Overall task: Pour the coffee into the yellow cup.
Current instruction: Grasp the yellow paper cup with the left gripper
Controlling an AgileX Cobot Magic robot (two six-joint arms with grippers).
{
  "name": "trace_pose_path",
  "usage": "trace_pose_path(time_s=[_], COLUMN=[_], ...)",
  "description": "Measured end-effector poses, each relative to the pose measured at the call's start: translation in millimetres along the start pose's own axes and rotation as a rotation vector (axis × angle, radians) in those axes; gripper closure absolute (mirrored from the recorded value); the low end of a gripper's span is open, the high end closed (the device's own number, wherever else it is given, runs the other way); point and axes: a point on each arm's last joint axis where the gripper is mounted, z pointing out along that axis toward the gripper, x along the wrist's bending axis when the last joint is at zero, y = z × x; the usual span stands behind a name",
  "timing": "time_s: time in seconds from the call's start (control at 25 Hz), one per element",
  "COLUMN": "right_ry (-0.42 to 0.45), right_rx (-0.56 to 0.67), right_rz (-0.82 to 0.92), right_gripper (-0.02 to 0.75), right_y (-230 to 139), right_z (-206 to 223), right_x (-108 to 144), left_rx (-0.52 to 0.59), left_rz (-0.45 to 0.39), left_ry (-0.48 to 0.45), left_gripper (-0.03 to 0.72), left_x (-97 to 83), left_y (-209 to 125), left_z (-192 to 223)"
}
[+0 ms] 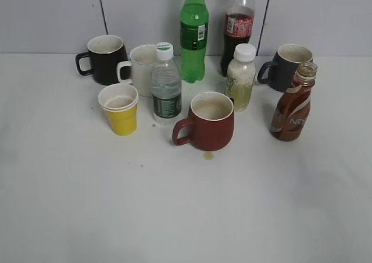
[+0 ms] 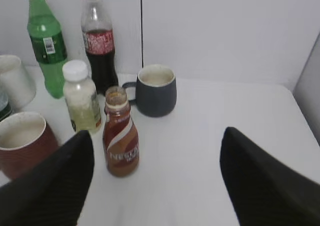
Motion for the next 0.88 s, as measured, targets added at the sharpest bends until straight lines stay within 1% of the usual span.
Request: trace_pose_path(time_s=[0.04,0.12,0.16,0.2,0.28,0.32,0.36,0.4,0.44,0.48,0.52,0.64,0.8,0.88], right_ry=[0.001,-0.002,-0.006,-0.009,-0.015,-0.017,-0.017,-0.012,0.000,0.027,0.057,0.131,0.161,0.181], right_rx=[-0.008,-0.055,-0.072,-0.085,-0.121,-0.110,-0.138,-0.163,-0.186,-0.199,-0.212,-0.213,-0.149,-0.105], right_rz=[0.000,0.006,0.004,0.002,0.002,0.008,0.016,0.025,0.028,0.017,0.005,-0.007,0.010,0.008], right_gripper=[0.150,0.150,0.150,0.150,0.150,0.150,0.150,0.150,0.150,0.150,0.150,0.150,0.150,0.150], right_y=[-2.4,-4.4,-4.7,-5.0,-5.6,-10.3,-10.4,-11.5,-13.4,-16.0,-19.9,-36.4,-64.1,-79.0], right_z=[10.2,29.0,39.2,47.7,67.6,80.3,87.1,94.9,102.8,109.5,117.4,138.3,159.2,166.3], right_x=[0.1,0.0,-0.2,-0.4,-0.9,-1.0,-1.0,-0.5,0.6,3.2,6.1,13.2,16.2,18.3], left_rx=[-0.013,0.019,0.004,0.010,0.006,-0.002,0.012,0.012,0.010,0.009,0.004,0.018,0.062,0.076], left_rz=[0.001,0.004,0.005,0.010,0.016,0.015,0.017,0.017,0.041,0.049,0.076,0.111,0.150,0.164], left_ry=[0.006,0.017,0.020,0.025,0.031,0.033,0.031,0.031,0.004,-0.006,-0.049,-0.116,-0.220,-0.275], left_gripper=[0.449,0.449,0.449,0.449,0.449,0.449,0.449,0.449,0.449,0.449,0.449,0.449,0.441,0.404], left_x=[0.5,1.5,1.8,2.4,3.1,3.4,3.3,3.3,1.1,0.1,-3.6,-9.3,-18.1,-22.6], left_y=[-2.5,-19.7,-22.4,-33.9,-50.2,-57.2,-67.4,-67.4,-82.4,-84.9,-97.3,-113.7,-137.1,-146.6], left_z=[14.6,49.5,56.1,73.1,93.1,100.8,108.7,108.7,120.1,121.9,129.5,136.4,136.2,135.4])
